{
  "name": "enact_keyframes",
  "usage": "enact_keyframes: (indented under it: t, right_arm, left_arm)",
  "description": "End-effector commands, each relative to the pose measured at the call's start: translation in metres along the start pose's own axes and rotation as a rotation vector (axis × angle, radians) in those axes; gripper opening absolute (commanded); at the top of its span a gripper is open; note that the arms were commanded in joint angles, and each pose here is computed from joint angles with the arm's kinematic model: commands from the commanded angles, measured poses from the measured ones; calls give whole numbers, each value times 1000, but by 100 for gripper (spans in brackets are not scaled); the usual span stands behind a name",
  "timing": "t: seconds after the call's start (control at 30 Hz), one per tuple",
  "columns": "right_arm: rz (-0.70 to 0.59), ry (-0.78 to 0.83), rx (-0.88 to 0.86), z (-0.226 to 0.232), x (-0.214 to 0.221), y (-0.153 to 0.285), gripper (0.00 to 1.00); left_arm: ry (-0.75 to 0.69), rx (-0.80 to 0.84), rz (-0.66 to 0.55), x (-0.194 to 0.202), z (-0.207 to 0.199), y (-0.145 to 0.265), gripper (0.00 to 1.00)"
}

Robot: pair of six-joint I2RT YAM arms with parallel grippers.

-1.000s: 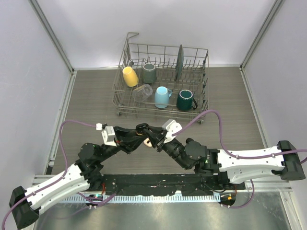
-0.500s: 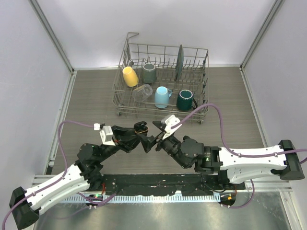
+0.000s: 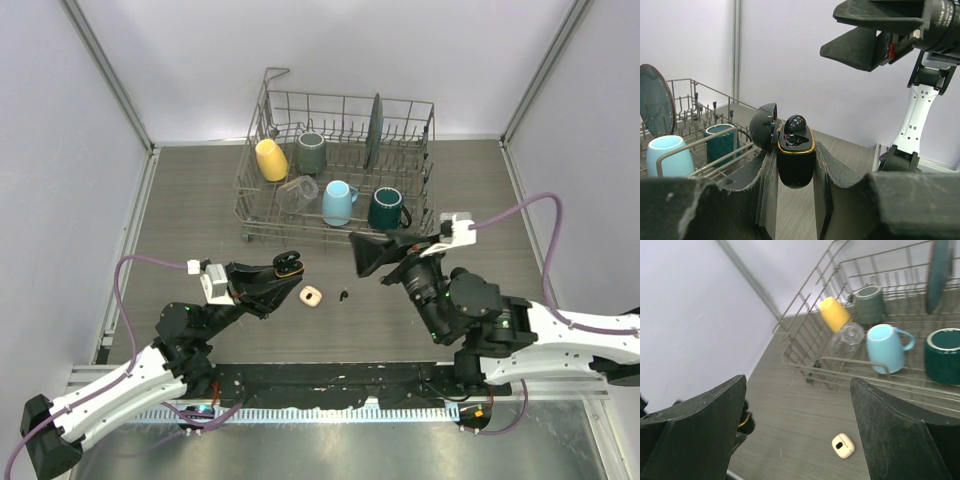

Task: Insert the wireless bluetooth earbuds into the charging case
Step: Place the earbud in the charging case, then pick up the earbud from the center of the board.

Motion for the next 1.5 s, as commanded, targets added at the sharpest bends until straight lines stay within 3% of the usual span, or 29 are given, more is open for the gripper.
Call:
enact_keyframes:
  t: [0.0, 0.03, 0.1, 0.3, 0.4, 0.77, 0.97, 1.33, 1.47]
  right_arm:
    - [25, -31, 198, -30, -3, 3, 90]
    - [77, 37, 230, -40, 8, 5, 90]
    - [127, -18, 272, -44, 15, -1, 90]
    - [446, -20, 299, -67, 73, -16, 90]
    - [517, -17, 311, -66, 94, -19, 90]
    - [563, -139, 345, -56, 116, -27, 91]
    - [556, -290, 470, -65, 140, -26, 90]
    - [687, -331, 574, -59, 187, -35, 80]
    - [734, -278, 677, -67, 204, -34, 70]
  left_arm:
    - [-26, -9, -46, -11, 1, -1, 0]
    - [-24, -4, -46, -11, 0, -2, 0]
    - [-25, -5, -43, -10, 0, -2, 0]
    - [-26, -7, -47, -12, 0, -1, 0]
    - [-24, -9, -46, -14, -1, 0, 0]
    - [-25, -31, -50, -16, 0, 7, 0]
    - [-31, -37, -50, -16, 1, 8, 0]
    - [-34, -40, -58, -15, 1, 13, 0]
    - [-37, -50, -56, -15, 2, 16, 0]
Point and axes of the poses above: each gripper's point midway between its finger pads, its own y axis back along the fingers, its own z axis along the line the jaws close on, x = y × z, the point moved 6 cm from there along y, back along the fingers, and after that the axes turned 5 degrees about y, right-handed, at the moved point
